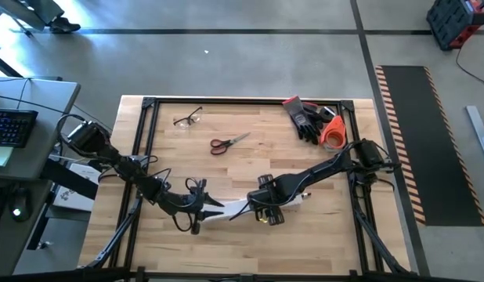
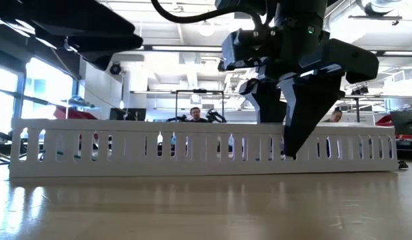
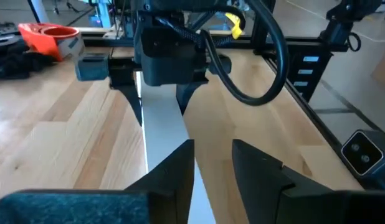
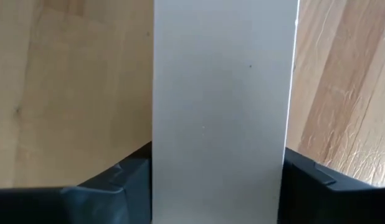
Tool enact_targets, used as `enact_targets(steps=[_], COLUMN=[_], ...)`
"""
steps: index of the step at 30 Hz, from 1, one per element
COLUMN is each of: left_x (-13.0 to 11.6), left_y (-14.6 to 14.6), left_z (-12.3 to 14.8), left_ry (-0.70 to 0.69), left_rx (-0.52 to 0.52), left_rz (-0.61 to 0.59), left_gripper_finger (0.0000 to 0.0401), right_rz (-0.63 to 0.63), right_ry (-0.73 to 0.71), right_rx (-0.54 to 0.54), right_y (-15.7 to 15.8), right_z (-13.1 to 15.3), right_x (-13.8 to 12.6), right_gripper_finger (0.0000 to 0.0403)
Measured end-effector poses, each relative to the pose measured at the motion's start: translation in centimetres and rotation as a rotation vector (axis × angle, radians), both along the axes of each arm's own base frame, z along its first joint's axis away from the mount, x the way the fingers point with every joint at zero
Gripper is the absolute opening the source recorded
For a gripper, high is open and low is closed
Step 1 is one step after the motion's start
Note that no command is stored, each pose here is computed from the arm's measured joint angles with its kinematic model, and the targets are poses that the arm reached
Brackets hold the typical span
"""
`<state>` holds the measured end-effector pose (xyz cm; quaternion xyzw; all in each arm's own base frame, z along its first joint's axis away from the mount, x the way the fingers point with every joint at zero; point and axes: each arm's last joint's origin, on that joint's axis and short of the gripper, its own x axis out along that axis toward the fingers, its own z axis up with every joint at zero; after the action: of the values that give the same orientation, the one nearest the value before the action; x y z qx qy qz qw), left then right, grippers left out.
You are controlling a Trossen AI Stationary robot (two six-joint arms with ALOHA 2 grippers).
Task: Ziptie cables
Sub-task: Close the white cable duct lid
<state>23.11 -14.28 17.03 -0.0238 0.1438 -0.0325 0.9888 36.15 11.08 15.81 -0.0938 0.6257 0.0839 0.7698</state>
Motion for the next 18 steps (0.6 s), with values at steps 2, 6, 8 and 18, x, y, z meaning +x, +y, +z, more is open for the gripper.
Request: enact_targets(steps=[2,6,8,18], left_x=[0.0,0.1,0.3,5.8], left_y=[0.0,0.0,0.1,1.5], left_z=[0.0,-0.2,-0.3,-1.9], left_ry=[0.000,0.005,-0.007,-0.016], left_rx=[0.002,0.001,0.002,0.016], left_rz=[0.005,0.010,0.020,0.028], left_gripper_finger=[0.0096,0.0097,0.0096,0.0035], right_rz=[0.004,0.007,0.007,0.001], right_ry=[0.000,-0.003,-0.003,-0.026], right_rx=[-0.001,0.000,-0.001,0.009], right_y=[0.0,0.0,0.0,0.1], right_z=[0.0,0.0,0.0,0.0], right_x=[0.0,0.0,0.0,0.3], right_gripper_finger=[0.0218,0.0207,0.0207,0.0220])
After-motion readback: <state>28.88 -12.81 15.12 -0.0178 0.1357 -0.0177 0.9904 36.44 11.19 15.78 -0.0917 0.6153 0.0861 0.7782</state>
